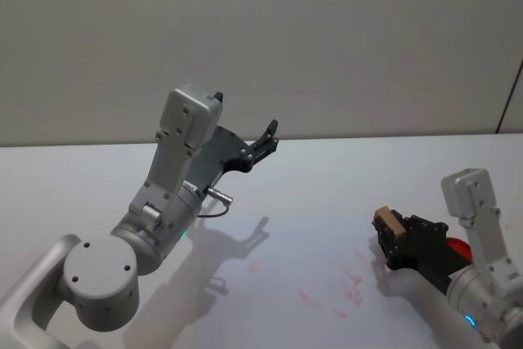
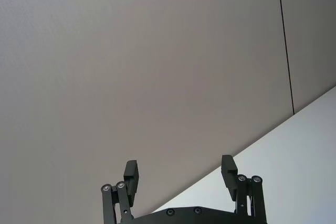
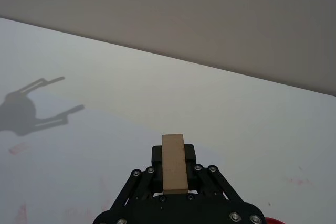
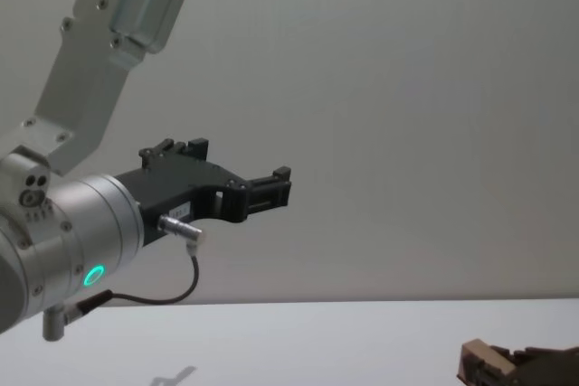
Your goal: Use the one hand to pick up the stamp and affix it onto the A4 paper.
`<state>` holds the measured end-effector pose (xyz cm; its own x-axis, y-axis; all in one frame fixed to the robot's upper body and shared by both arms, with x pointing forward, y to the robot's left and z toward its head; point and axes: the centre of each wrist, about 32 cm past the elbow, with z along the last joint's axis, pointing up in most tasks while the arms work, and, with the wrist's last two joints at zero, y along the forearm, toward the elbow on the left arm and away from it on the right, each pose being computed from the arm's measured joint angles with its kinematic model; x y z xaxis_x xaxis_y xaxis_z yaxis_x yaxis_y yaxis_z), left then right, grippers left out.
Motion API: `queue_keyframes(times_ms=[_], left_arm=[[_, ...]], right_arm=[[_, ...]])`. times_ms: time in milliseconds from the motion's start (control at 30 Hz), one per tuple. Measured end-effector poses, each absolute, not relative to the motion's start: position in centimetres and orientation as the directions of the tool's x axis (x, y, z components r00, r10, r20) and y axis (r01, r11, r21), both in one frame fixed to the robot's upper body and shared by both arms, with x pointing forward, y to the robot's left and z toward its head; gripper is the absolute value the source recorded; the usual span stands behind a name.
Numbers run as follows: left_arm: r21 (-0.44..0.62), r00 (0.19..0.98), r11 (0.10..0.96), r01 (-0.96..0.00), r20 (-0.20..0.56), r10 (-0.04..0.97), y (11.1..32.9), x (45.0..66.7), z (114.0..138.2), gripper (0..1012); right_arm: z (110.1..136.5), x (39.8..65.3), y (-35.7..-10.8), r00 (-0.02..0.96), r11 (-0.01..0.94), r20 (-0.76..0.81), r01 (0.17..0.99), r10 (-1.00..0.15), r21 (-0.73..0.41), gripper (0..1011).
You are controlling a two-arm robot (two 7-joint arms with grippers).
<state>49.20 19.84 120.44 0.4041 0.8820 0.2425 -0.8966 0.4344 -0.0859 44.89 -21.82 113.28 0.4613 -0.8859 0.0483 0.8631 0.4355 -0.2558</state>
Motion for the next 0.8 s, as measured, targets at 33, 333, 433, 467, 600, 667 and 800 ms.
queue_keyframes(times_ms=[33,333,433,467,600,667,800], left_arm=[[-0.086,0.404,0.434,-0.897,0.242,0.882,19.8,49.2,120.4,1001],[-0.086,0.404,0.434,-0.897,0.242,0.882,19.8,49.2,120.4,1001],[-0.086,0.404,0.434,-0.897,0.243,0.882,19.8,49.2,120.4,1001],[-0.086,0.404,0.434,-0.897,0.242,0.882,19.8,49.2,120.4,1001],[-0.086,0.404,0.434,-0.897,0.243,0.882,19.8,49.2,120.4,1001],[-0.086,0.404,0.434,-0.897,0.242,0.882,19.8,49.2,120.4,1001],[-0.086,0.404,0.434,-0.897,0.243,0.882,19.8,49.2,120.4,1001]], right_arm=[[113.2,45.0,-21.8,0.46,0.433,0.051,0.864,-0.887,-0.256,220],[112.4,46.2,-21.2,0.44,0.411,0.065,0.874,-0.896,-0.261,220],[112.2,46.5,-21.0,0.435,0.404,0.067,0.876,-0.898,-0.263,220],[112.2,46.6,-21.0,0.434,0.403,0.068,0.876,-0.899,-0.264,220],[111.8,46.9,-20.8,0.428,0.396,0.068,0.878,-0.901,-0.27,220],[111.7,47.0,-20.8,0.427,0.395,0.069,0.878,-0.902,-0.272,220],[111.5,47.2,-20.7,0.423,0.39,0.068,0.878,-0.904,-0.278,220]])
